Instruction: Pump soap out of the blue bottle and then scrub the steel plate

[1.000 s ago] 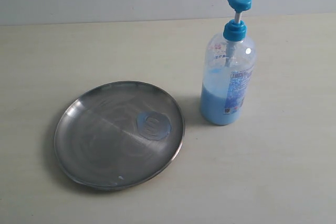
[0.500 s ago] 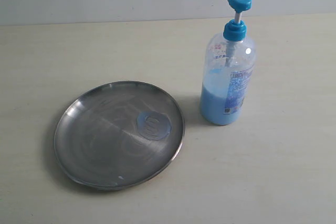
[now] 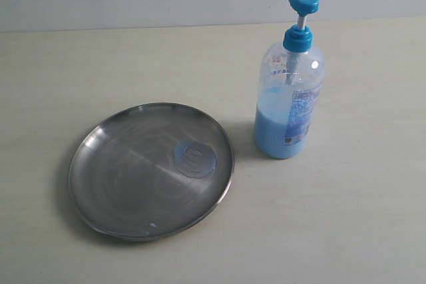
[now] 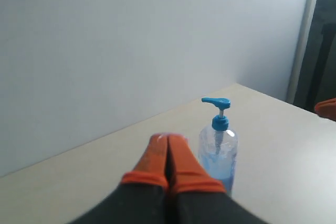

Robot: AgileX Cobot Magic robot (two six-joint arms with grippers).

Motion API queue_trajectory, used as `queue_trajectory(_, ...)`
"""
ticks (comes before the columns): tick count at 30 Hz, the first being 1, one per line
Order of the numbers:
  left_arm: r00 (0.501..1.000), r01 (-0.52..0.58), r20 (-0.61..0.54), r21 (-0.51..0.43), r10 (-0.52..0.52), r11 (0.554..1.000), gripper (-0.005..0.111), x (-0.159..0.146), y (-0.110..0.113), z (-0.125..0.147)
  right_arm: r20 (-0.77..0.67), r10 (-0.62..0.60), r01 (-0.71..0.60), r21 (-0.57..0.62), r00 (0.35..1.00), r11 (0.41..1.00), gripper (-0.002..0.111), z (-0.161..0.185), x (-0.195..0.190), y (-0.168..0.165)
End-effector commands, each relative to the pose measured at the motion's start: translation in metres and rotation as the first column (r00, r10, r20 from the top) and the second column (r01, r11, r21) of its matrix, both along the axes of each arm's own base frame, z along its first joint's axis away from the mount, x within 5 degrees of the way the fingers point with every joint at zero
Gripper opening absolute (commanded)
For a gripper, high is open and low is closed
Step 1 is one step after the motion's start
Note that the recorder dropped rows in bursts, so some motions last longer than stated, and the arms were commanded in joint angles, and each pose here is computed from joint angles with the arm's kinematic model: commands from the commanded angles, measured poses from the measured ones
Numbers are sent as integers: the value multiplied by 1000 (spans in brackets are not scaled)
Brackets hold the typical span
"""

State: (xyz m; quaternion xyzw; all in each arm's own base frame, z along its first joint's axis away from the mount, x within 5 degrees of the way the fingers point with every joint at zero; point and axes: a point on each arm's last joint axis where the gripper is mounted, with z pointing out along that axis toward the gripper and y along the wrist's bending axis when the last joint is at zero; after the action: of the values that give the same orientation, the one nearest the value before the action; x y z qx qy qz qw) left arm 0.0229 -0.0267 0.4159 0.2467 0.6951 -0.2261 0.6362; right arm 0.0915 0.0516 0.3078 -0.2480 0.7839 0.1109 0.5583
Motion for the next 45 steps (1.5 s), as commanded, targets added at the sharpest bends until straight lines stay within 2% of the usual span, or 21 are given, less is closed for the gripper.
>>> queue_trajectory(1, 997, -41, 71, 9, 41, 999, 0, -4, 7, -15, 14, 2, -2, 3, 1000, 1000, 0, 0, -1, 0)
queue_trajectory(9, 970, -145, 179, -121, 165, 982, 0, 6, 7, -54, 14, 1, -1, 5, 1000, 1000, 0, 0, -1, 0)
queue_trajectory(16, 938, -264, 172, -203, 300, 943, 0, 15, 10, -98, 15, 2, -2, 3, 1000, 1000, 0, 0, -1, 0)
queue_trajectory(28, 876, -423, 141, -231, 460, 876, 0, 22, 17, -161, 13, 2, -2, 5, 1000, 1000, 0, 0, -1, 0)
queue_trajectory(35, 846, -509, 56, -216, 531, 833, 0, 31, 20, -192, 13, 1, -1, 7, 1000, 1000, 0, 0, -1, 0)
queue_trajectory(38, 846, -517, 28, -199, 533, 832, 0, 33, 20, -205, 13, 1, -1, 7, 1000, 1000, 0, 0, -1, 0)
queue_trajectory(45, 843, -527, 22, -166, 538, 833, 0, 33, 20, -207, 14, 2, -2, 5, 1000, 1000, 0, 0, -1, 0)
